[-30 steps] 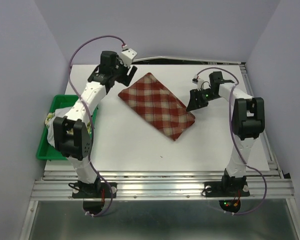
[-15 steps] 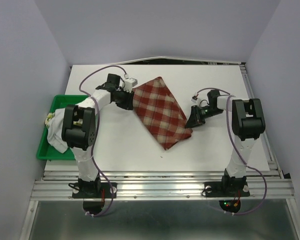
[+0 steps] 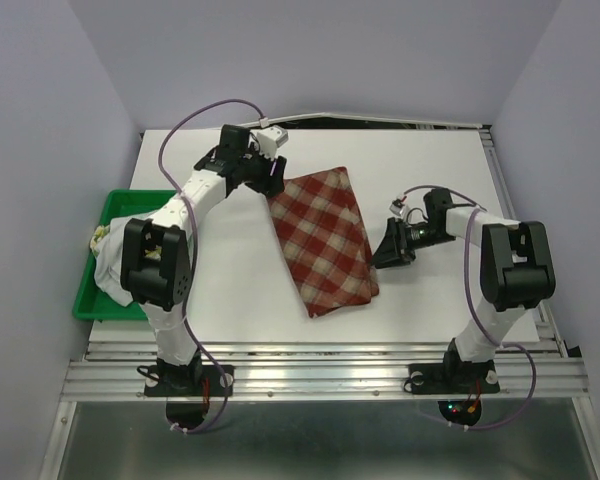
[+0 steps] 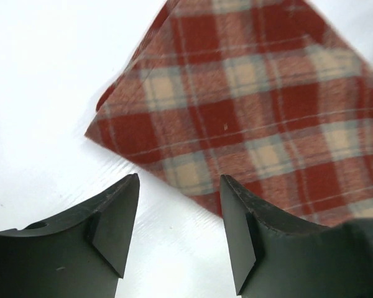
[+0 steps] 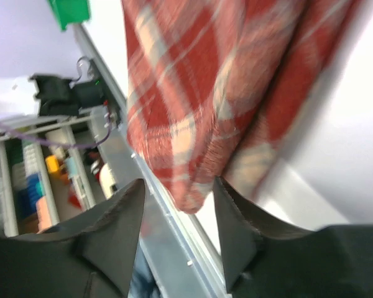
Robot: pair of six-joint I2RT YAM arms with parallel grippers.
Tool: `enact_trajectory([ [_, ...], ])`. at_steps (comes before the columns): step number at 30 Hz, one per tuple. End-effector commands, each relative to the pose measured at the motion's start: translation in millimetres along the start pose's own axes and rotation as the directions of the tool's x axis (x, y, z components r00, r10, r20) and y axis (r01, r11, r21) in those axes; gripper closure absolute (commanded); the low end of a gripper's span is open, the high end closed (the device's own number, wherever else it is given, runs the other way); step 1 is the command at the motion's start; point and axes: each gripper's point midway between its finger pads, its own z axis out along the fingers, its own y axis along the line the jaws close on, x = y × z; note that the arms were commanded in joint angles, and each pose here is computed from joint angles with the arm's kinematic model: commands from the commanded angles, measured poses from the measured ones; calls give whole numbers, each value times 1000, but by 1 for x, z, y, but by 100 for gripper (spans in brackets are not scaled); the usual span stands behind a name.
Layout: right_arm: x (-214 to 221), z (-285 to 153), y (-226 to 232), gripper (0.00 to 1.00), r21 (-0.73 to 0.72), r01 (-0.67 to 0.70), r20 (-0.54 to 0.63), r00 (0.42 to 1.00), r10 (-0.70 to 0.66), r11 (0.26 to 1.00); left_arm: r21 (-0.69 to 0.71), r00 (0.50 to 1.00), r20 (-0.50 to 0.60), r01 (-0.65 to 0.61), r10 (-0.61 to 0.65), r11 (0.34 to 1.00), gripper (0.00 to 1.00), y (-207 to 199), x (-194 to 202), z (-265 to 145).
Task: Fold and stack the skirts
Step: Fold the skirt
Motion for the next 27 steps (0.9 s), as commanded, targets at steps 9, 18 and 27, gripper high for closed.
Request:
enact_trajectory([
  [9,-32,3,-58,71,202,-96,130,989,70,975,-61,970,-98,218,-223,974,43,-15,44,21],
  [18,-13,42,-58,83,189,-125,44,992,118,974,-55,959,-153,232,-238,971,54,4,42,71],
  [27,16,112,-31,97,99,-160,-1,987,160,982,-142,991,17,134,-132,981,69,90,-45,109],
])
